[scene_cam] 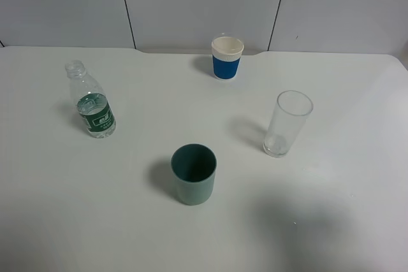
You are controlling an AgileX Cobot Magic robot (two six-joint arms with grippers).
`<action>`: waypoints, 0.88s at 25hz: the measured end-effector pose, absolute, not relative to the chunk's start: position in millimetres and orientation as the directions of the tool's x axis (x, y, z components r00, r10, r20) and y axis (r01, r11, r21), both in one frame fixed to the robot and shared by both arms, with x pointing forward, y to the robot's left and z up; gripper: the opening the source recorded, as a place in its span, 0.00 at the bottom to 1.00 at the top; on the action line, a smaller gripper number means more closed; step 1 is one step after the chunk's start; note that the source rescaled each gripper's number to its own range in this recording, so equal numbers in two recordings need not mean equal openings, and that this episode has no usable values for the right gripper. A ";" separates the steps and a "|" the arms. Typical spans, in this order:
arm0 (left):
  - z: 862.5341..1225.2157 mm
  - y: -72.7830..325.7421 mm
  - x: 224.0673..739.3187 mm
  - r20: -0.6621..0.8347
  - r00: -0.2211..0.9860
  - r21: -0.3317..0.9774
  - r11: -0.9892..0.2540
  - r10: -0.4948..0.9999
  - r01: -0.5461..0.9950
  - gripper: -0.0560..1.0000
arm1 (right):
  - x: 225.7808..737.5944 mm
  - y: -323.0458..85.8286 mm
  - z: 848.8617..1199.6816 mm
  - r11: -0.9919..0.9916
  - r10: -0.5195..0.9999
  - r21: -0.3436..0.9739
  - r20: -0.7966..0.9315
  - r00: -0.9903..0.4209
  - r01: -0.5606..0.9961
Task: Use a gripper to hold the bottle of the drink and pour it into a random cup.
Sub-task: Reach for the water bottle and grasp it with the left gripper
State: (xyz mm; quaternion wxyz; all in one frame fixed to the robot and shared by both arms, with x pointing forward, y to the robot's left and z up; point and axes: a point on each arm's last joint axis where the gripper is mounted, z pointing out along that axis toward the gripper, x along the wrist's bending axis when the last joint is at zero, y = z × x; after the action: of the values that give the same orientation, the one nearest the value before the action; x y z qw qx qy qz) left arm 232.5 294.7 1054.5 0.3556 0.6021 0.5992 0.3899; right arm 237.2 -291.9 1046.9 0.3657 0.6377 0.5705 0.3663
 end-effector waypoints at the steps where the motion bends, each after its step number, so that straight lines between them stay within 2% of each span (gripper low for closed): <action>1: 1054.5 294.7 232.5 0.043 -0.022 0.895 -0.029 0.999 0.444 1.00 | 237.2 -291.9 1046.9 -0.082 0.995 0.884 0.050 0.081 0.460; 22: 1054.5 294.7 232.5 0.043 -0.022 0.895 -0.029 0.999 0.444 1.00 | 237.2 -291.9 1046.9 -0.082 0.995 0.884 0.050 0.081 0.460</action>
State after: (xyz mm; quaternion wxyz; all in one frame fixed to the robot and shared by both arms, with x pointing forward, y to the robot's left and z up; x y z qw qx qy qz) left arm 232.5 294.7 1054.5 0.3556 0.6021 0.5992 0.3899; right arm 237.2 -291.9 1046.9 0.3657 0.6377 0.5705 0.3663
